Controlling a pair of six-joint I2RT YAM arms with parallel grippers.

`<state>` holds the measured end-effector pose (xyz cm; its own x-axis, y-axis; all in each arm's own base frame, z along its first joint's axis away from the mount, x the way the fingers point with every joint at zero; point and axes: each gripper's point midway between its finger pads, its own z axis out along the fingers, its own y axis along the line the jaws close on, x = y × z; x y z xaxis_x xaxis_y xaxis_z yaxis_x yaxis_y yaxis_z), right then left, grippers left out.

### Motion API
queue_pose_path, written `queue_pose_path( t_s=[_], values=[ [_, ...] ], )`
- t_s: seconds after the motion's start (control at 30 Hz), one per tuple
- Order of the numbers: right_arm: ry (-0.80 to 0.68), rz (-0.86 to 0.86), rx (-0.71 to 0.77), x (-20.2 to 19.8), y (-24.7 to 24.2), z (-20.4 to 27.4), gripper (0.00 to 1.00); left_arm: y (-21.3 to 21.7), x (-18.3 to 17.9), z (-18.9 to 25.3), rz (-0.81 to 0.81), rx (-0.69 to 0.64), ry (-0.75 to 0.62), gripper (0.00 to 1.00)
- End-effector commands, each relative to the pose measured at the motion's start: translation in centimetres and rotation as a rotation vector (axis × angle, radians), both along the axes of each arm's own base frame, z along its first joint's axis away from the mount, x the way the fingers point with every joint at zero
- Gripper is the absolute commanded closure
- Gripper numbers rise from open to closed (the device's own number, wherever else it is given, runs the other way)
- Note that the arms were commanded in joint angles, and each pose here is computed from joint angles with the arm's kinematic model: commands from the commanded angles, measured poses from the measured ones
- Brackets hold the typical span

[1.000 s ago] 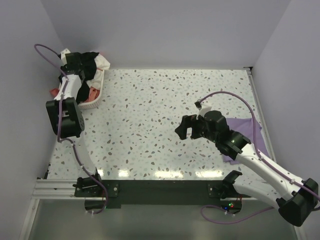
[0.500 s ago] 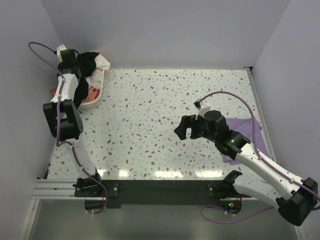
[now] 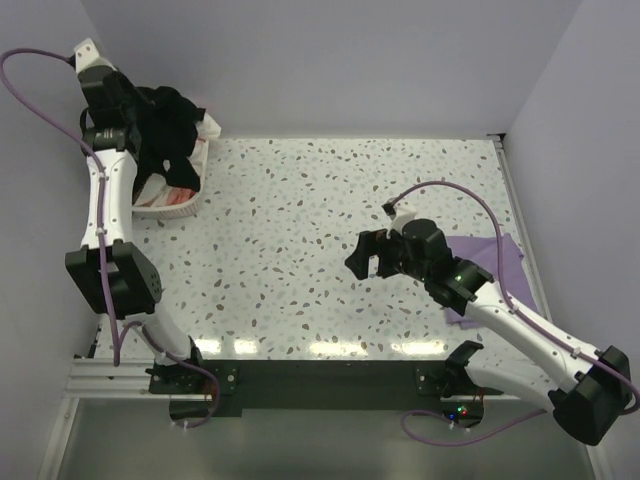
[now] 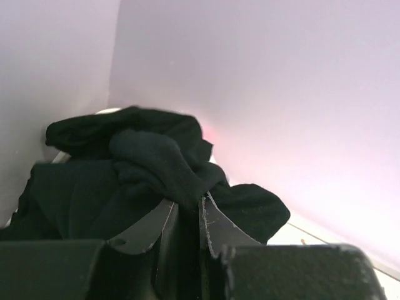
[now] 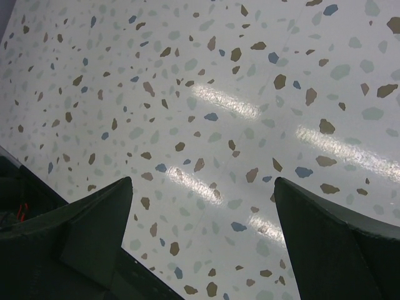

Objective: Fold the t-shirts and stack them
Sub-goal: Grab the tshirt from the pile, then move the tshirt to the center of the board

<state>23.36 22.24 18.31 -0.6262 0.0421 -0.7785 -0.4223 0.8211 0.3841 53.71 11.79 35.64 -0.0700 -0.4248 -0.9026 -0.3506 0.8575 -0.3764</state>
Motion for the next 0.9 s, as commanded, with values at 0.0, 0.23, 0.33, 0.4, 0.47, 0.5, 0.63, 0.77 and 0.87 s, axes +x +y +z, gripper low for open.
queue_pose_path(
  t_s=[0.0, 0.23, 0.33, 0.4, 0.47, 0.5, 0.63, 0.77, 0.87],
  values=[
    [-0.072, -0.006, 0.037, 1.1, 0.6, 2.6, 0.01, -2.9, -1.7, 8.3, -0.098, 0.054, -0.203, 1.00],
    [-0.106, -0.028, 0.052, 2.0, 0.7, 4.4, 0.01, -11.1, -6.8, 14.0, -0.255, 0.084, -0.327, 1.00],
    [-0.119, -0.030, 0.063, 2.1, 0.9, 5.3, 0.01, -15.2, -9.2, 14.7, -0.321, 0.068, -0.353, 1.00],
    [-0.127, -0.034, 0.072, 2.1, 0.8, 5.9, 0.01, -18.5, -10.4, 14.5, -0.388, 0.042, -0.364, 1.00],
    [-0.133, -0.038, 0.082, 2.0, 0.7, 6.3, 0.01, -21.8, -11.9, 13.0, -0.444, 0.008, -0.345, 1.00],
    [-0.137, -0.037, 0.088, 2.0, 0.7, 6.6, 0.01, -23.1, -12.2, 12.5, -0.469, -0.001, -0.347, 1.00],
    [-0.125, -0.056, 0.098, 1.7, 0.3, 6.5, 0.01, -29.7, -12.6, 4.3, -0.577, -0.063, -0.213, 1.00],
    [-0.104, -0.078, 0.098, 1.6, 0.0, 5.4, 0.01, -39.7, -13.3, -4.9, -0.757, -0.097, -0.047, 1.00],
    [-0.075, -0.103, 0.072, 1.5, -0.4, 3.8, 0.01, -45.9, -13.2, -12.2, -0.869, -0.092, 0.109, 0.83]
  ],
)
